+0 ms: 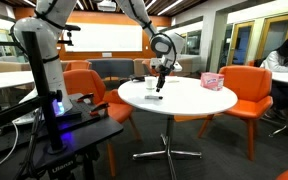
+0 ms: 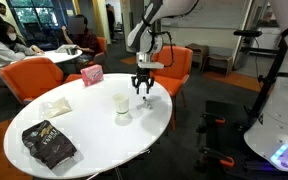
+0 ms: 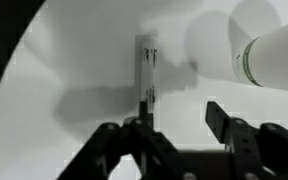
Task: Take the marker out of the cup and put it on the table
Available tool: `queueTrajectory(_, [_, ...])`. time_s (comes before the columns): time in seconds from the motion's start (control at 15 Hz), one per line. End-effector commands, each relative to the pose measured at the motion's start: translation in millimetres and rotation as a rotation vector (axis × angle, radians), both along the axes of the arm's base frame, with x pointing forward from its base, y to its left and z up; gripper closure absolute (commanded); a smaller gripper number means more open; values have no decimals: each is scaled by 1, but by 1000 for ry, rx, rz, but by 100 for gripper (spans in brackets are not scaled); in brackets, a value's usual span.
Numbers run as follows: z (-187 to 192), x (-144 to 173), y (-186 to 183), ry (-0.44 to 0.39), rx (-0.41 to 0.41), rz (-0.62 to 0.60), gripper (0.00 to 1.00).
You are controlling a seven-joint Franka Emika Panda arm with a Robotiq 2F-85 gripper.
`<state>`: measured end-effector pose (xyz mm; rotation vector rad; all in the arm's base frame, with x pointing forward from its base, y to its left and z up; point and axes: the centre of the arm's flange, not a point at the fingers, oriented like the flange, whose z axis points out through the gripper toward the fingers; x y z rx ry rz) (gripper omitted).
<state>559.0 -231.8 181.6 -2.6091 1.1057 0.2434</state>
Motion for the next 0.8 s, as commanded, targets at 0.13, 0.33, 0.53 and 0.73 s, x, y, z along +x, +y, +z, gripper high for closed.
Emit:
queueTrajectory(0.13, [30,-12,16,-141,-69,123,0])
queueTrajectory(0.33, [66,-24,36,-185,-127,235,0])
queueTrajectory(0.53, [108,-40,67,-185,-197,324,0])
queueTrajectory(0.73, [144,-50,87,-233,-281,397,0])
